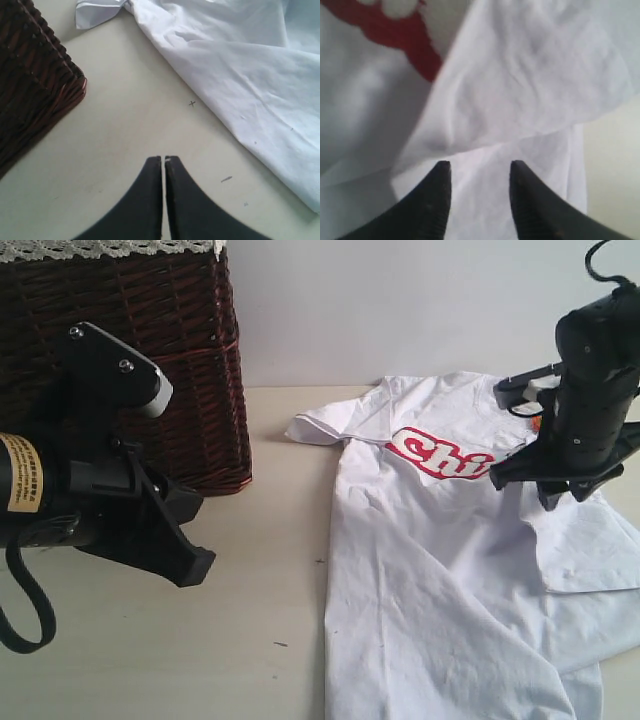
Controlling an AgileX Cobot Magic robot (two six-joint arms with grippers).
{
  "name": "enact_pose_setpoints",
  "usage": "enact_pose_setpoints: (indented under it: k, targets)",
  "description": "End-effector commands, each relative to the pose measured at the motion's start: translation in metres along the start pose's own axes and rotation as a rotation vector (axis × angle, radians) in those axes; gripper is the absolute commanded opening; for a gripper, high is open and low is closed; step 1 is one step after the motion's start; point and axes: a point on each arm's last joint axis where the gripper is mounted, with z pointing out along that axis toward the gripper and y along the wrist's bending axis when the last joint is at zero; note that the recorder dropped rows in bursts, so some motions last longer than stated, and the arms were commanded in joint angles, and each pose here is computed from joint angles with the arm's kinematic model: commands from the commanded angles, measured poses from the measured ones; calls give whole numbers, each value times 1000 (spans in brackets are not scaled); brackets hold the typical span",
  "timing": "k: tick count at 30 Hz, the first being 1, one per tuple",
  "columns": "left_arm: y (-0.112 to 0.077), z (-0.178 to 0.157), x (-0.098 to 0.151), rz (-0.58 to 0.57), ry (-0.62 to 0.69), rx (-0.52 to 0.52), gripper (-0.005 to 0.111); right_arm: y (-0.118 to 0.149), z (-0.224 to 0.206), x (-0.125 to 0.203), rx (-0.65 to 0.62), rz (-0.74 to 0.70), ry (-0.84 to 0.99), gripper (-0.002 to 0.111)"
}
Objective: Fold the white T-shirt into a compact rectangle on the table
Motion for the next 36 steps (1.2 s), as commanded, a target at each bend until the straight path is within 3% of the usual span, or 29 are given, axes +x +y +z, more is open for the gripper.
enact_pose_setpoints:
  k: [1,8,12,17,25,31,36]
  targets:
    - [0,-2,-1,-18,-21,6,5,4,-20,-1,-88,18,-58,55]
    - [0,-2,-1,-18,-21,6,5,29,17,14,-99,-40,67,54]
    - [0,-2,0,-18,-19,6,5,34,27,13,3,-81,64,54]
    - [0,-2,0,-18,-19,6,5,15,31,15,222,-52,98,45]
    - [0,-2,0,-18,-19,6,5,1,6,11,324,-95,28,0]
    - [0,-2,0,-18,-19,6,5,-25,-17,10,560,-128,18,0]
    - [0,-2,0,-18,-19,6,5,-65,-29,16,633,6,19,0]
